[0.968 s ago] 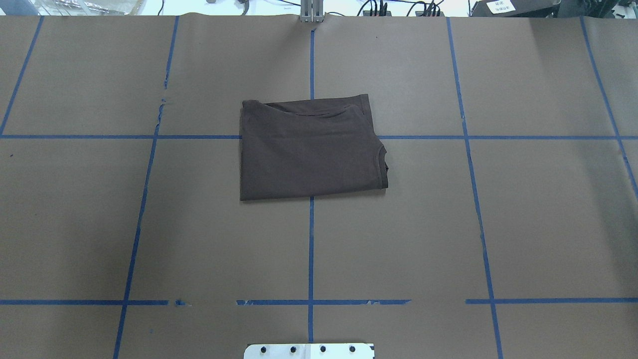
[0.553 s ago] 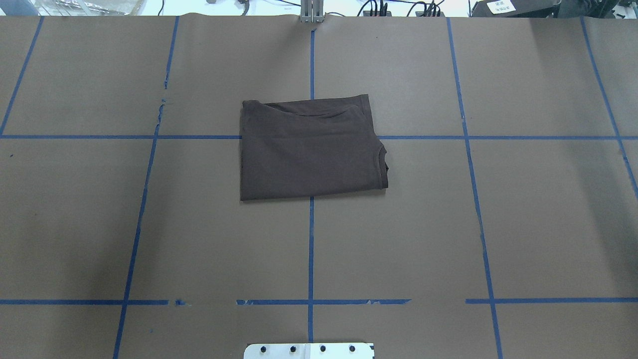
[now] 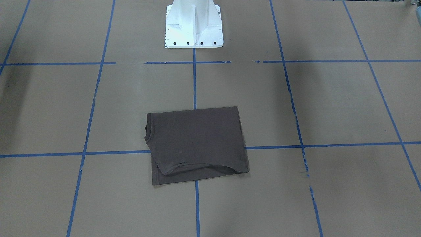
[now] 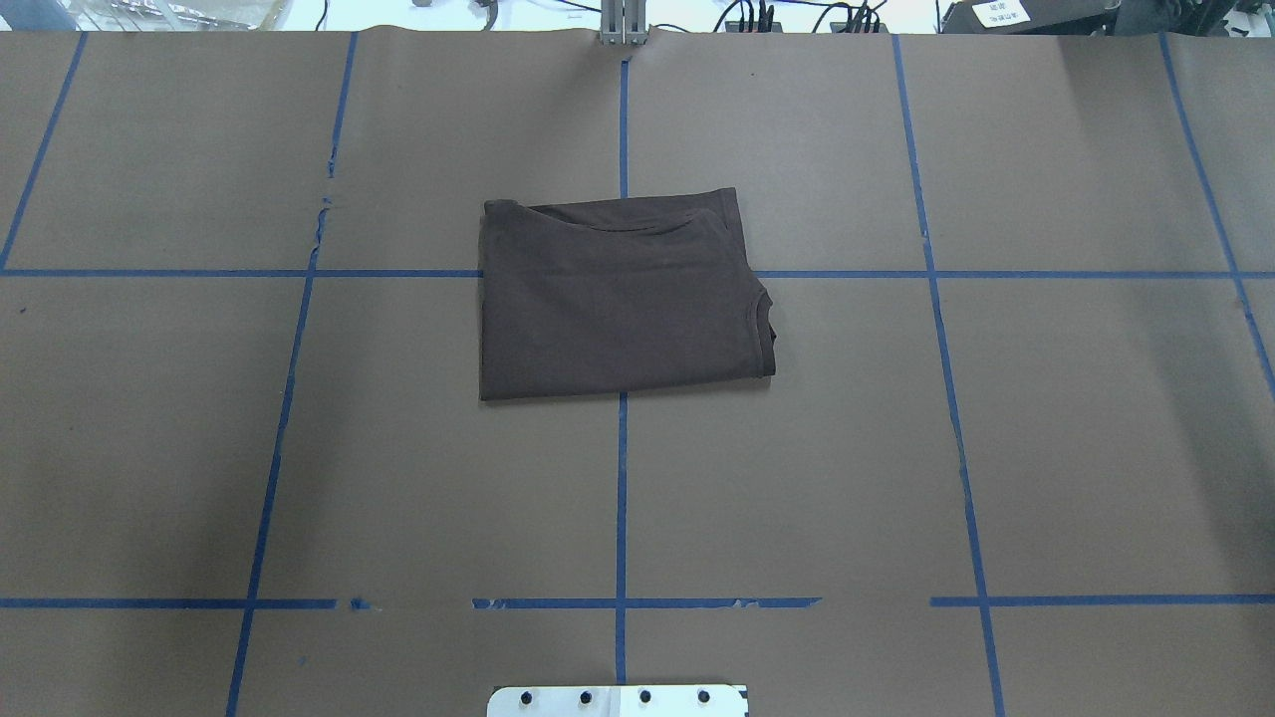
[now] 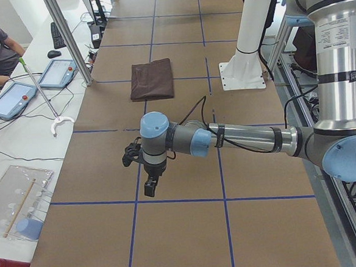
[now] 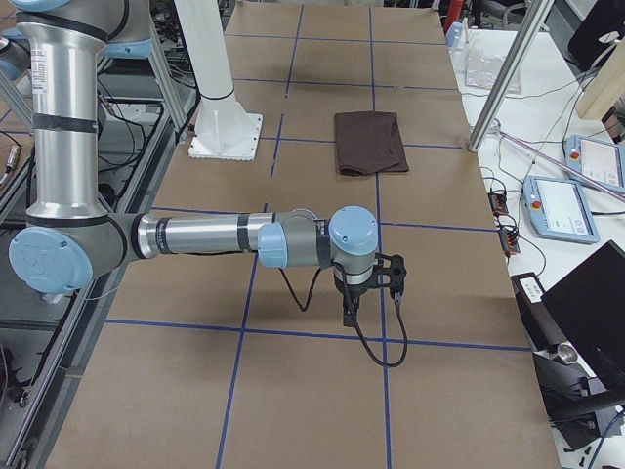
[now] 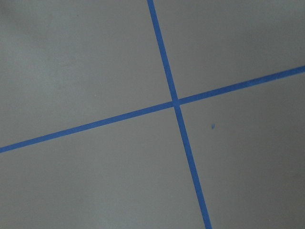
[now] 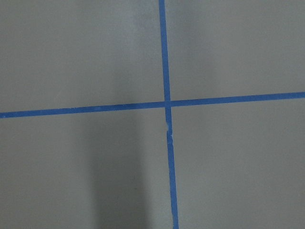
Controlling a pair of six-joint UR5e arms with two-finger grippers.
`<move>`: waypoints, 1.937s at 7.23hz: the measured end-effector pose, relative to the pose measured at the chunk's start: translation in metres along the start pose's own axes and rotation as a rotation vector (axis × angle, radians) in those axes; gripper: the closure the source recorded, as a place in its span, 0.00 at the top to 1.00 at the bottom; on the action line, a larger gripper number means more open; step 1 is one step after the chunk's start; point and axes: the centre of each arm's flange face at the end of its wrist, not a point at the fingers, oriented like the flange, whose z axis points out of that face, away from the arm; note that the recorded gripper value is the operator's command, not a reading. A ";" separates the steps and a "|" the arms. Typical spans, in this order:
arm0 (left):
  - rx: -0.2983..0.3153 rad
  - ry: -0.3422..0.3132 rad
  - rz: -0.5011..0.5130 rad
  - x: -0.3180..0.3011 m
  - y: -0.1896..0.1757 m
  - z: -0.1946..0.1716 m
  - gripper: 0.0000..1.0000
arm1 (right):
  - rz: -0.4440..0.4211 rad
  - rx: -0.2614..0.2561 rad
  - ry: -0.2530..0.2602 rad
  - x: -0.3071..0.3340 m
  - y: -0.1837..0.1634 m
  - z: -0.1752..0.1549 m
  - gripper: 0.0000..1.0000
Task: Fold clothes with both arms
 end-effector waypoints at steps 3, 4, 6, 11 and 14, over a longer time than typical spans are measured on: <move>0.014 0.058 0.011 0.000 0.000 -0.006 1.00 | 0.036 -0.028 -0.011 0.024 0.023 0.022 1.00; 0.013 0.059 0.008 0.000 0.000 -0.006 1.00 | 0.033 -0.021 -0.008 0.022 0.019 0.020 1.00; 0.010 0.061 0.001 -0.001 0.001 -0.005 1.00 | 0.018 -0.019 -0.002 0.011 0.008 0.016 1.00; 0.002 0.068 -0.062 -0.004 0.001 0.000 1.00 | -0.044 -0.036 0.035 0.020 0.008 0.012 1.00; -0.005 0.116 -0.309 -0.001 0.001 0.002 1.00 | -0.035 -0.035 0.027 0.021 0.010 0.012 1.00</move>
